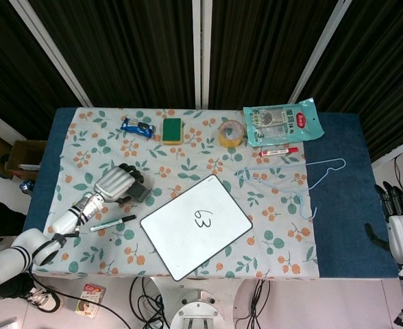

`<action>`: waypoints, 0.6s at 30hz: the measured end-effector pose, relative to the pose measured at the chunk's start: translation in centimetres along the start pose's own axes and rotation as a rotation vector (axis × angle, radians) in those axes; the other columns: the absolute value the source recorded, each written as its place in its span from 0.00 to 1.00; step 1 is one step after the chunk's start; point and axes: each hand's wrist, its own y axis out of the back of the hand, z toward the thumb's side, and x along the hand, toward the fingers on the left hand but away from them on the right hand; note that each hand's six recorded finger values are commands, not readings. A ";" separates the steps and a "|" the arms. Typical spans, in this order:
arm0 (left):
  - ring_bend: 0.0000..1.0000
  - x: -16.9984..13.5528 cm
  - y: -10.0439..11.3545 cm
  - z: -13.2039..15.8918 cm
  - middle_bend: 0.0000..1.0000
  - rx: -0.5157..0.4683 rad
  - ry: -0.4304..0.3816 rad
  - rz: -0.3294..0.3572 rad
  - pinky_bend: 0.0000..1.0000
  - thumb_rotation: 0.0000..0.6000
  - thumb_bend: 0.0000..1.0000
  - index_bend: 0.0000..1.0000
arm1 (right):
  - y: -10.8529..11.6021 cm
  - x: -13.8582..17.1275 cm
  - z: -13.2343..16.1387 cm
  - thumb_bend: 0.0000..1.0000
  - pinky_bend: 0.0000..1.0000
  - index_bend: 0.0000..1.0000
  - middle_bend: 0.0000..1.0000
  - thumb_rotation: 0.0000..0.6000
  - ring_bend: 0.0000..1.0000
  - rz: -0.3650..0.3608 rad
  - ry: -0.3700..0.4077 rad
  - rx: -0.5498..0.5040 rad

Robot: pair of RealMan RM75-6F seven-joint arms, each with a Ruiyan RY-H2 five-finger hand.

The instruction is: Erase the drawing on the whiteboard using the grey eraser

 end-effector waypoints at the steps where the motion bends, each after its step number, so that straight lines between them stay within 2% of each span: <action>1: 0.24 0.0 0.0 0.0 0.33 -0.001 0.001 0.000 0.28 1.00 0.25 0.36 | 0.0 0.0 0.0 0.24 0.00 0.00 0.00 1.00 0.00 0.000 0.000 0.001; 10: 0.28 0.0 0.0 -0.2 0.39 -0.018 0.008 0.017 0.32 1.00 0.25 0.41 | 0.0 -0.1 0.2 0.24 0.00 0.00 0.00 1.00 0.00 0.002 0.002 0.003; 18: 0.33 0.2 0.1 -0.2 0.44 -0.079 0.021 0.051 0.38 1.00 0.28 0.47 | -0.3 -0.2 0.4 0.24 0.00 0.00 0.00 1.00 0.00 0.012 0.006 0.004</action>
